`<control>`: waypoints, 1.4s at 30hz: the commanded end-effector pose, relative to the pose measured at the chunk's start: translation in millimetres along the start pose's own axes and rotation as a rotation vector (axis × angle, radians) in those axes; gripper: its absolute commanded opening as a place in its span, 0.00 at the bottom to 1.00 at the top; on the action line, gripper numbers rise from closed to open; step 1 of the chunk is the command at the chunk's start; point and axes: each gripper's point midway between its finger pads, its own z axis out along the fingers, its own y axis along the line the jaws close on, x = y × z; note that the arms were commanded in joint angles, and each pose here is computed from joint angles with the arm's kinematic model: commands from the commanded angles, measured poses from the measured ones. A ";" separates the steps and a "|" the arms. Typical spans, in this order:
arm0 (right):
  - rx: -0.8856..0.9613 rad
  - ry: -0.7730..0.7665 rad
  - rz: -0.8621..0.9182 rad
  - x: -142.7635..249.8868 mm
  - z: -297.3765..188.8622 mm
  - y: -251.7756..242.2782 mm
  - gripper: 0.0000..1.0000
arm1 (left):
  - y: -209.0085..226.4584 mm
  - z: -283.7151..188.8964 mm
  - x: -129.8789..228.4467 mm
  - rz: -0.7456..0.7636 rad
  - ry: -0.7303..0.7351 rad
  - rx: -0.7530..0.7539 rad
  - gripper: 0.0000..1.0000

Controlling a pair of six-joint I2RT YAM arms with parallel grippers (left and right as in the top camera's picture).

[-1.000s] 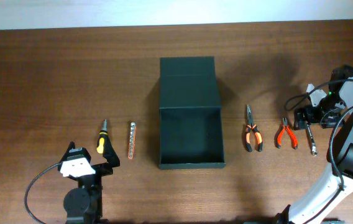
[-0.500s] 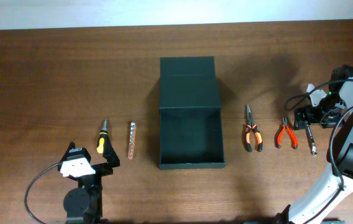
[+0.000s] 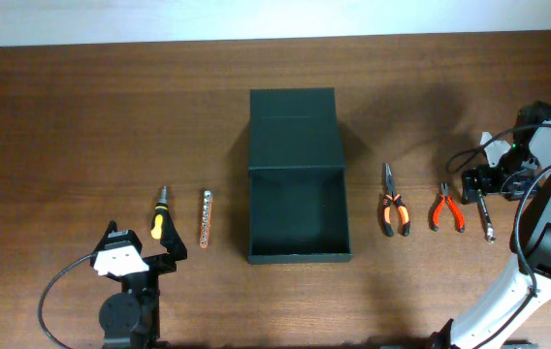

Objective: Pack container
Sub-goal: 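Lower the right gripper and align it over the wrench handle, then close the right gripper on the wrench handle and lift it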

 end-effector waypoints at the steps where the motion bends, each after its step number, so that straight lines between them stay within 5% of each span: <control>1: 0.015 0.037 0.029 6.8 8.7 -3.4 0.99 | 0.6 -0.2 0.2 -0.005 -0.004 -0.001 0.99; 16: -0.023 0.030 0.029 6.2 8.7 3.5 0.98 | 0.6 -0.2 0.2 -0.005 -0.004 -0.001 0.99; 22: -0.029 0.041 0.028 8.8 8.5 4.8 0.72 | 0.7 -0.2 0.1 -0.005 -0.004 -0.001 0.99; 42: -0.031 0.045 0.032 9.7 8.5 5.4 0.29 | 0.6 -0.2 0.1 -0.005 -0.004 -0.001 0.99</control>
